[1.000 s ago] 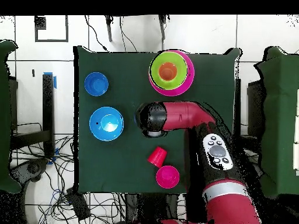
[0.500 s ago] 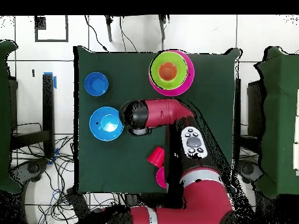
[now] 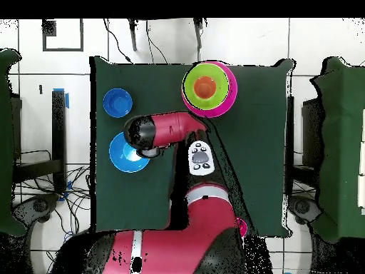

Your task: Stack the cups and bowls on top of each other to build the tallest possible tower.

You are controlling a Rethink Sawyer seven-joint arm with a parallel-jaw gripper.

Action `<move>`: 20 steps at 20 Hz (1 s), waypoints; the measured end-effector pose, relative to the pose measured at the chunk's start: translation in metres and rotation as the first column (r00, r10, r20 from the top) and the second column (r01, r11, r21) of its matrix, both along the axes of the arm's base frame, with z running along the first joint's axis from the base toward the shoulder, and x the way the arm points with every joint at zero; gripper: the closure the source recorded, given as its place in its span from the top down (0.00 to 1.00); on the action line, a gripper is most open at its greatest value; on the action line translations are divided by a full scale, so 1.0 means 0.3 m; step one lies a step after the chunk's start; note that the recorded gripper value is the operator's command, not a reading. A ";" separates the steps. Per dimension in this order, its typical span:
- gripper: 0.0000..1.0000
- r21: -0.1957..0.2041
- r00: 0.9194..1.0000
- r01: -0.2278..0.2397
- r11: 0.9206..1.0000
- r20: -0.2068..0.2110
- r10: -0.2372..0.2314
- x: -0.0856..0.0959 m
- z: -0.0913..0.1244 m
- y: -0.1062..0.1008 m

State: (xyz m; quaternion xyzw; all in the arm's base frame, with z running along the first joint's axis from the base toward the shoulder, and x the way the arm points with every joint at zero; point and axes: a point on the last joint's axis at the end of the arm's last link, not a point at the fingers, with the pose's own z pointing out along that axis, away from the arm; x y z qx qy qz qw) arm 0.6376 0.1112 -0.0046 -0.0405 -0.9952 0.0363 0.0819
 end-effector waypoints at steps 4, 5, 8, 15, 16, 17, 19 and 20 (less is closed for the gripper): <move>1.00 -0.004 1.000 0.026 1.000 0.009 -0.026 0.024 -0.034 0.059; 1.00 -0.004 0.999 0.030 1.000 0.011 -0.030 0.028 -0.038 0.067; 1.00 -0.007 0.999 0.046 0.999 0.021 -0.046 0.050 -0.054 0.095; 1.00 0.002 0.996 0.077 0.997 0.048 -0.077 0.115 -0.073 0.153; 1.00 0.003 0.995 0.080 0.997 0.051 -0.080 0.121 -0.074 0.157; 1.00 0.005 0.995 0.083 0.997 0.054 -0.083 0.128 -0.074 0.161; 1.00 0.008 0.994 0.090 0.996 0.058 -0.090 0.143 -0.073 0.169; 1.00 0.010 0.994 0.094 0.995 0.060 -0.095 0.155 -0.070 0.175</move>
